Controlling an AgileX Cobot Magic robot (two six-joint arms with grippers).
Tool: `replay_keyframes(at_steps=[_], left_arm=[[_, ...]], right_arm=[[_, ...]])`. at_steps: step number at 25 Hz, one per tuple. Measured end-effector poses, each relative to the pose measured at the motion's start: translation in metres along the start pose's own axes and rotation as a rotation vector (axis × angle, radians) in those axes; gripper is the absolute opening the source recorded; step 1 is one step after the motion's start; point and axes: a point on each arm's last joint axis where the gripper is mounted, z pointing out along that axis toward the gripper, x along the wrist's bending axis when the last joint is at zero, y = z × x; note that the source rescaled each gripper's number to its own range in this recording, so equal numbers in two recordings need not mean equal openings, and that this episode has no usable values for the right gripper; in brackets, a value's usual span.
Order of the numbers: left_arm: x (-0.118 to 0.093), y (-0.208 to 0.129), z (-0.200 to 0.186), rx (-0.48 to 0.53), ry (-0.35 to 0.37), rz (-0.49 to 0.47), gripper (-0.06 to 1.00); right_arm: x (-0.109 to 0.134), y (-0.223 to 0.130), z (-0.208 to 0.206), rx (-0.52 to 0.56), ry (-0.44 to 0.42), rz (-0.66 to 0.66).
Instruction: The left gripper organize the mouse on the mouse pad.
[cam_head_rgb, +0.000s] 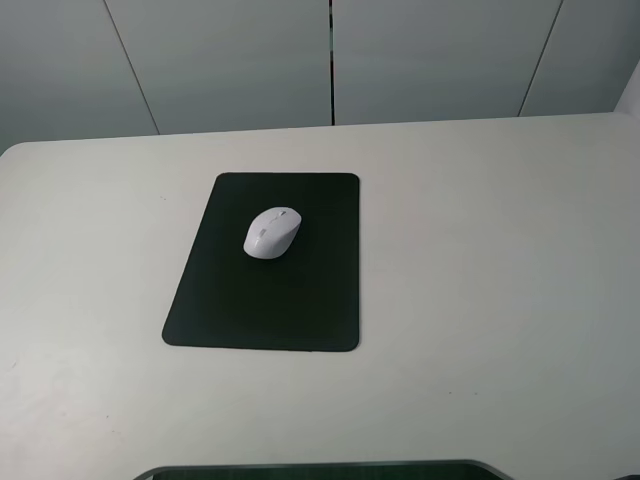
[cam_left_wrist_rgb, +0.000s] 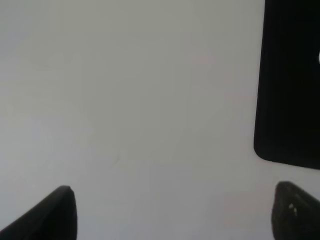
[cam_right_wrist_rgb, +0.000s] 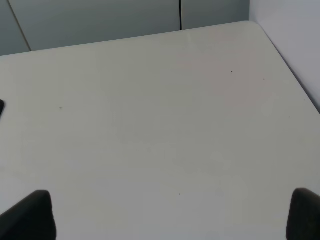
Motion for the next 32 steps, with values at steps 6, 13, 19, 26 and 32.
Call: replay_keyframes(at_steps=[6, 13, 19, 26, 32], left_arm=[[0.005, -0.026, -0.018, -0.157, 0.040, 0.029, 0.99], [0.003, -0.051, -0.033, -0.314, 0.071, -0.017, 0.99], [0.001, -0.059, -0.019, -0.282, 0.038, -0.028, 0.99], [0.000, -0.055, -0.015, -0.325, 0.034, 0.023, 0.99], [0.001, -0.053, -0.007, -0.351, 0.040, 0.055, 0.99]], right_arm=[[0.000, 0.000, 0.000, 0.000, 0.000, 0.000], [0.000, 0.000, 0.000, 0.000, 0.000, 0.000], [0.000, 0.000, 0.000, 0.000, 0.000, 0.000], [0.000, 0.000, 0.000, 0.000, 0.000, 0.000], [0.000, 0.000, 0.000, 0.000, 0.000, 0.000]])
